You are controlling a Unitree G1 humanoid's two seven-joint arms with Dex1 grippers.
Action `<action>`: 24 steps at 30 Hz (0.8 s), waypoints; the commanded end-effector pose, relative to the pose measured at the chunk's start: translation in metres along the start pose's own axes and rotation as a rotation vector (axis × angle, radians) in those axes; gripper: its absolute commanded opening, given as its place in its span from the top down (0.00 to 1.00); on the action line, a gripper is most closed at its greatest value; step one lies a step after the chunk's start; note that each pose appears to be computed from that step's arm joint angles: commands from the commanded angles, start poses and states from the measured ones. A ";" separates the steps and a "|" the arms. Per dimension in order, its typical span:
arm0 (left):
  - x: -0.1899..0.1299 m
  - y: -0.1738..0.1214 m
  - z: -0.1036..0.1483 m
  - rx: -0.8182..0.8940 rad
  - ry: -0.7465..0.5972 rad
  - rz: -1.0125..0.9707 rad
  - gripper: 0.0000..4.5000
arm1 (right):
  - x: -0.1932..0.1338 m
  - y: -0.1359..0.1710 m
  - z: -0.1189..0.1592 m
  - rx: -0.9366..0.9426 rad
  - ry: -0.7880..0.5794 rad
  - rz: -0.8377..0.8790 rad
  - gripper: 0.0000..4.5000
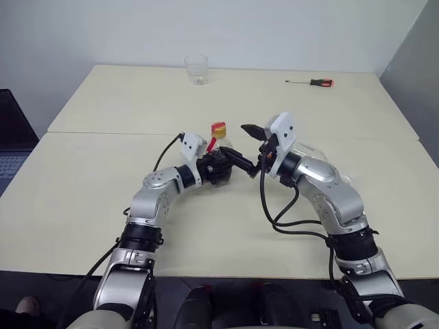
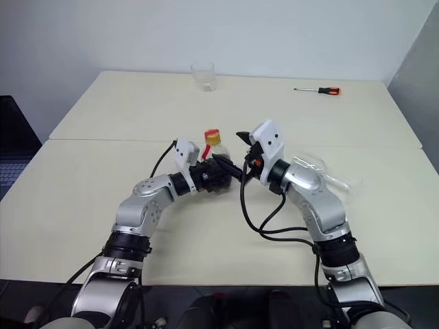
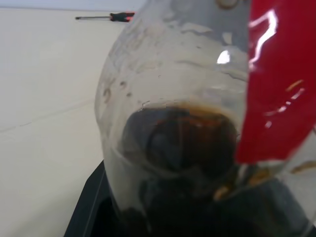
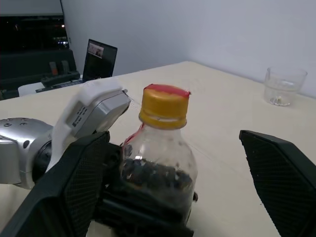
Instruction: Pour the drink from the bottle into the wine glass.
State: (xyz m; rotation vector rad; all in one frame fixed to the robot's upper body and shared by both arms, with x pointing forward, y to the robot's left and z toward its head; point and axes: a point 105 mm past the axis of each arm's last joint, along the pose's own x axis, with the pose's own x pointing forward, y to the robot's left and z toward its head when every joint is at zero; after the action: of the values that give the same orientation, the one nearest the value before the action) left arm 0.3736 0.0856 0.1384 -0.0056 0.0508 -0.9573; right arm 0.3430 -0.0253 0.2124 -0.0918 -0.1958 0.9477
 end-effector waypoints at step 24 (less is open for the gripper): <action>-0.003 -0.018 0.020 0.170 0.023 -0.208 0.57 | 0.014 0.004 0.031 0.196 -0.056 0.116 0.71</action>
State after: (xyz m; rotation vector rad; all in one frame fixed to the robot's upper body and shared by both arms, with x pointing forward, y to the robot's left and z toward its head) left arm 0.3598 0.0809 0.1374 0.1168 0.0794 -1.1312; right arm 0.3447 -0.0085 0.2223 0.0973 -0.0734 1.0721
